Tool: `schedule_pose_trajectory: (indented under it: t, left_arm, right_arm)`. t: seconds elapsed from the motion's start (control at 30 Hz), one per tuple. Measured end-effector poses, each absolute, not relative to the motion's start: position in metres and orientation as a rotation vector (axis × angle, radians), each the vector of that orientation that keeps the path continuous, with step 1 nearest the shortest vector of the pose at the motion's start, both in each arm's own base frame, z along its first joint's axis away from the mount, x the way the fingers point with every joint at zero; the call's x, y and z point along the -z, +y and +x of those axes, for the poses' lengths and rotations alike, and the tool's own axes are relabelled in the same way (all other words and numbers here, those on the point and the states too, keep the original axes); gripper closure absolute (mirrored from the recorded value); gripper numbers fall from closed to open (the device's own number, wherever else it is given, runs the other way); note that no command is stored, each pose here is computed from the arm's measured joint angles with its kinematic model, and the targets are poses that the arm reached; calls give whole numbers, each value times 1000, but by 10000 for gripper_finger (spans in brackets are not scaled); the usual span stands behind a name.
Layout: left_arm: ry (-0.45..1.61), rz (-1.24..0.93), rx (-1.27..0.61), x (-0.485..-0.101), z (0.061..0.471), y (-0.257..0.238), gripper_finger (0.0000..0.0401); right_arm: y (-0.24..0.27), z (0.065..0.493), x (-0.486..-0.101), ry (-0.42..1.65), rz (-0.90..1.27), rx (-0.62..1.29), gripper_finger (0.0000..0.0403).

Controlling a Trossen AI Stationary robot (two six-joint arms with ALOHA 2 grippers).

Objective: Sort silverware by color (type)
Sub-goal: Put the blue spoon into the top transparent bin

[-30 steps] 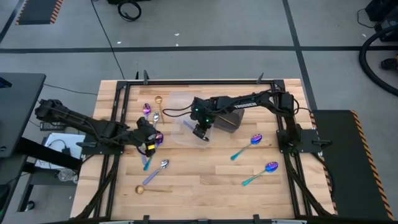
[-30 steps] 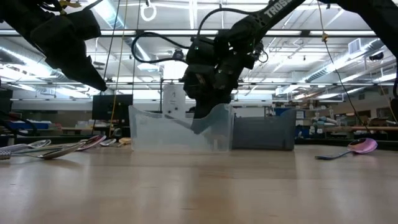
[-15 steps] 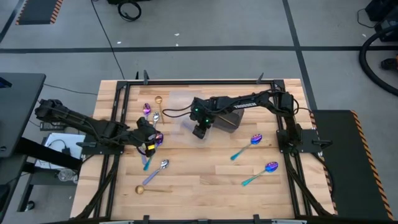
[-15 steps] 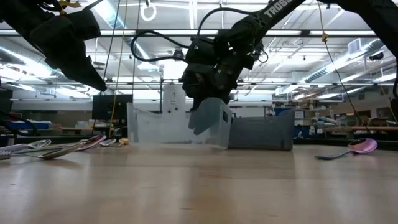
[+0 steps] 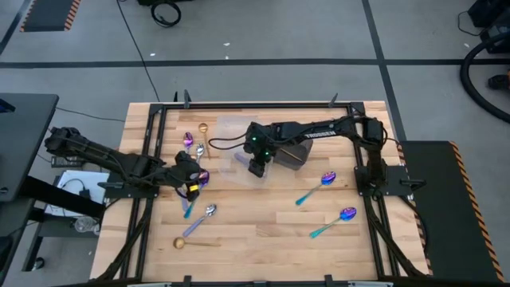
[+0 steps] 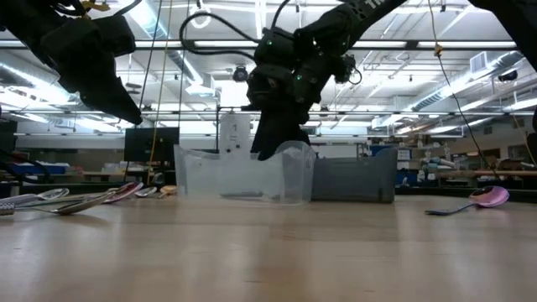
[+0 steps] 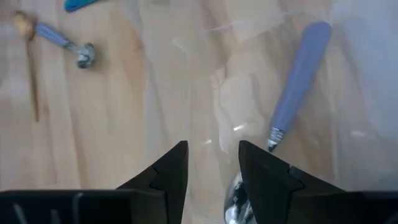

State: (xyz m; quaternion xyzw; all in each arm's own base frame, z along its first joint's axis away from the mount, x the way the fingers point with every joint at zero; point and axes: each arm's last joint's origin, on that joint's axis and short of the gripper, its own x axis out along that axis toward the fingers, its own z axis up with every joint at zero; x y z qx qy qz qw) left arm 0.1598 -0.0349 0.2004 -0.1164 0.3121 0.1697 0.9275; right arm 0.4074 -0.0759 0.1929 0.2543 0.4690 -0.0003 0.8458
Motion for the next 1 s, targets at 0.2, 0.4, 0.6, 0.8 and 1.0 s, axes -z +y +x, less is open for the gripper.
schedule_pose_trajectory:
  t: [0.2, 0.4, 0.6, 0.8, 1.0]
  left_arm:
    - [700, -312, -344, -197, 158, -31, 232]
    - [789, -411, -389, -190, 153, -25, 232]
    - [876, -487, -427, -185, 147, -20, 232]
    - [899, -551, -407, -185, 147, -20, 232]
    - [929, -593, -398, -184, 145, -21, 232]
  right_arm:
    - [-68, 402, -212, 960, 424, 12, 252]
    - [-47, 400, -227, 938, 195, 136, 252]
    - [-21, 402, -230, 930, 97, 94, 252]
    - [6, 405, -231, 893, -14, 129, 252]
    - [23, 403, -222, 870, -48, 103, 252]
